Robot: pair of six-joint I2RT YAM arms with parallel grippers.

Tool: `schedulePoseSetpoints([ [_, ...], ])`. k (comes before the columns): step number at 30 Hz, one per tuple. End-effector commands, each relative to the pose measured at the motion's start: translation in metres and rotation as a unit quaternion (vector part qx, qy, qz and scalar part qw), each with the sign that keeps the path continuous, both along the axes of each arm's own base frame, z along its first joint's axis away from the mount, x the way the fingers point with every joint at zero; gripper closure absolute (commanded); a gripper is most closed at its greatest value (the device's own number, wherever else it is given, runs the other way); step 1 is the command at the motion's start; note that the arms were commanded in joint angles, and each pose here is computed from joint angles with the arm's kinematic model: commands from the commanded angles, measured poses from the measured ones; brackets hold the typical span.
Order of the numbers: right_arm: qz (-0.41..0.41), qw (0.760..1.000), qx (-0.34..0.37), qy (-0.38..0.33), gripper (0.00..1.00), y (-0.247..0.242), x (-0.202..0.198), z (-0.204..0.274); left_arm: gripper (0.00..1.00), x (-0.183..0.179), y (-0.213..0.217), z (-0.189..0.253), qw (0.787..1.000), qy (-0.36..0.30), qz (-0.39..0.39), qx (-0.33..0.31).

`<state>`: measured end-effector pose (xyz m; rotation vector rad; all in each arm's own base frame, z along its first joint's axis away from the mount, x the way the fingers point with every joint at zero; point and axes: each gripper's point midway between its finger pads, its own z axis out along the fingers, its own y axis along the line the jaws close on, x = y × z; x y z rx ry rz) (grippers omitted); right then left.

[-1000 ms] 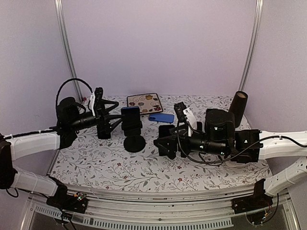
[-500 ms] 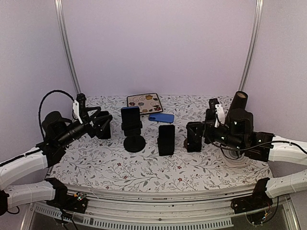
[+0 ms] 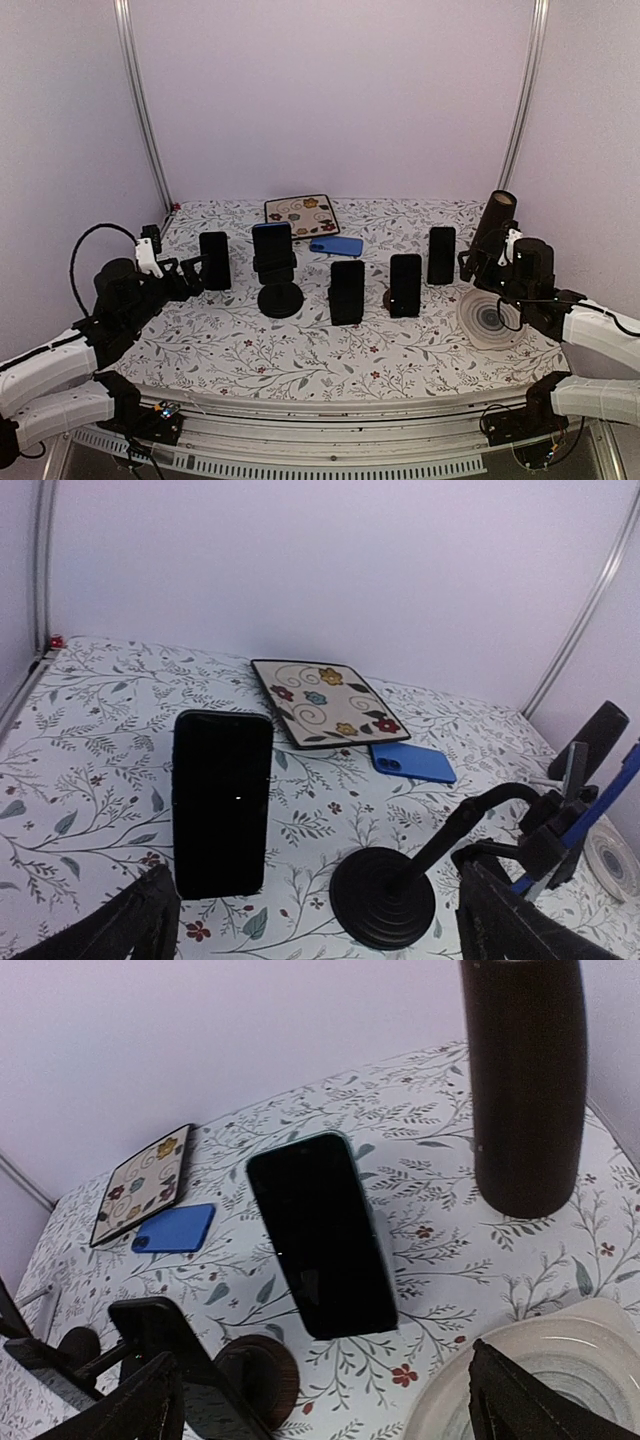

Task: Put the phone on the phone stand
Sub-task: Reset both arms

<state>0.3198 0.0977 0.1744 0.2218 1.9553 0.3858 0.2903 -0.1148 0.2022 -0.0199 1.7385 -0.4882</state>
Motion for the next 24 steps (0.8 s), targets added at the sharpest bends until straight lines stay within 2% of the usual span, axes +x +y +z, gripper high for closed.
schedulePoseSetpoints([
  [1, -0.080, 0.997, 0.016, 0.003, 0.01, -0.038, 0.008, -0.015, 0.03, 0.004, 0.038, -0.015, 0.995, 0.019, 0.100, -0.001],
  [9, -0.196, 0.980, -0.014, -0.013, 0.01, -0.096, 0.018, -0.022, 0.03, 0.007, 0.085, -0.027, 0.978, 0.022, 0.206, 0.005],
  [17, -0.258, 0.961, -0.036, -0.089, 0.01, -0.130, 0.022, 0.003, 0.03, 0.015, 0.124, -0.026, 0.963, 0.003, 0.270, -0.004],
  [24, -0.283, 0.946, -0.102, -0.121, 0.01, -0.147, 0.030, 0.009, 0.03, 0.019, 0.151, -0.016, 0.946, -0.029, 0.323, 0.012],
])
